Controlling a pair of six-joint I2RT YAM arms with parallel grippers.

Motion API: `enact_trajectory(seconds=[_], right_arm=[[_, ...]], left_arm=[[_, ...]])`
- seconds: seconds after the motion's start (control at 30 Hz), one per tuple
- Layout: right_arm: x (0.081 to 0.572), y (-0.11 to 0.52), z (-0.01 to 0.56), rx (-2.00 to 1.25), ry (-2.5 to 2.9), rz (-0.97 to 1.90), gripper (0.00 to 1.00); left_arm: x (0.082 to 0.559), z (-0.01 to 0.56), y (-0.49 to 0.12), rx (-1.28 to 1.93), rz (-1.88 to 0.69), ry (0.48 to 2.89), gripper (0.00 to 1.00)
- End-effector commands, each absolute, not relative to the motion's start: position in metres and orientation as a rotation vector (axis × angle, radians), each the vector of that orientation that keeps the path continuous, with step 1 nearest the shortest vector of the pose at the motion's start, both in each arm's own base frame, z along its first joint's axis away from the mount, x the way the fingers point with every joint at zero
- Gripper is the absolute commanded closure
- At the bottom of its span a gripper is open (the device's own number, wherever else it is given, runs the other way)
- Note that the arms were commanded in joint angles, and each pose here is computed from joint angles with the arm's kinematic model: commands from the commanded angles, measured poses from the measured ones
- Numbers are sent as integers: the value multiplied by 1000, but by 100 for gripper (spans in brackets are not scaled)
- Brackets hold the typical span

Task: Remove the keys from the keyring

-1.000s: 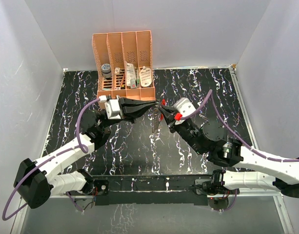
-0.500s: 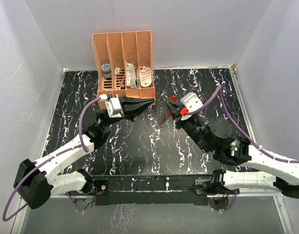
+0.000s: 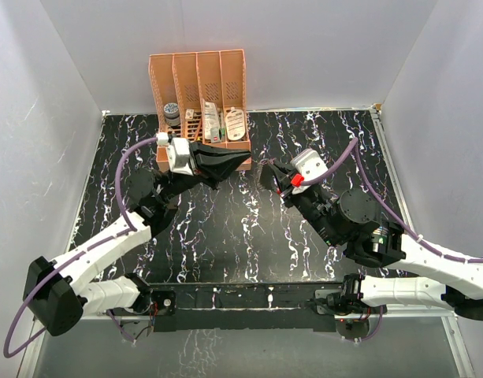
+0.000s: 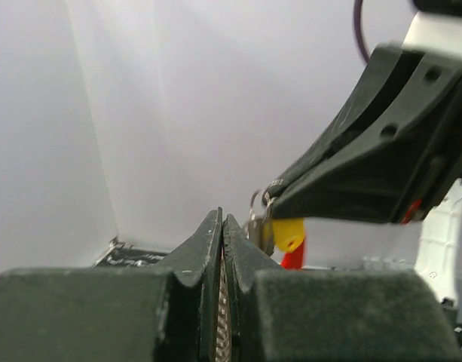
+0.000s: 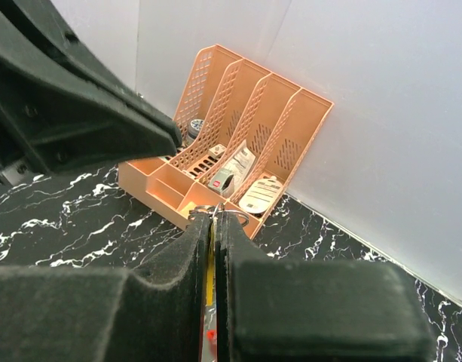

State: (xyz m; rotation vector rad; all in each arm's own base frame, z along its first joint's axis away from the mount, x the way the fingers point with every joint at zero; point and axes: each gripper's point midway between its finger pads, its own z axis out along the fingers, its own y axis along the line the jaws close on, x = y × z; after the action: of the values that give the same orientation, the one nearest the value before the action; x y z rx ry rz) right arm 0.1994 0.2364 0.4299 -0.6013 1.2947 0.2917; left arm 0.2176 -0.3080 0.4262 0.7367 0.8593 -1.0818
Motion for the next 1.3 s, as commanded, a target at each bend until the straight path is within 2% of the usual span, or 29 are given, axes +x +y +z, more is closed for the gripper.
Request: enact_trajectory(seconds=[0.0, 0.17, 0.3, 0.47, 0.63, 0.7, 0.97, 1.03, 1.13, 1.27], right_arm=[[198, 222, 468, -494, 1230, 333, 100], [198, 224, 468, -497, 1230, 334, 100], [198, 226, 469, -504, 1230, 335, 100], [196, 226, 473, -515, 1228, 347, 100], [197, 221, 470, -515, 1248, 326, 100], [198, 219, 470, -508, 1250, 320, 100], [196, 222, 474, -511, 1236, 335, 100], [196, 222, 473, -513, 1237, 335, 100], [195, 222, 474, -516, 1234, 341, 100], [194, 225, 475, -520, 1230, 353, 100]], left_arm=[[194, 461, -311, 737, -1276, 832, 98], [188, 440, -329, 833, -1399, 905, 96], [184, 421, -339, 880, -1495, 937, 91], [215, 411, -341, 757, -1394, 1000, 90], [227, 426, -333, 682, -1321, 998, 74], [225, 430, -330, 654, -1340, 987, 71], [217, 424, -332, 662, -1416, 965, 71], [215, 427, -326, 659, -1376, 944, 66], [209, 428, -321, 696, -1320, 905, 47], [202, 423, -324, 788, -1288, 867, 43]])
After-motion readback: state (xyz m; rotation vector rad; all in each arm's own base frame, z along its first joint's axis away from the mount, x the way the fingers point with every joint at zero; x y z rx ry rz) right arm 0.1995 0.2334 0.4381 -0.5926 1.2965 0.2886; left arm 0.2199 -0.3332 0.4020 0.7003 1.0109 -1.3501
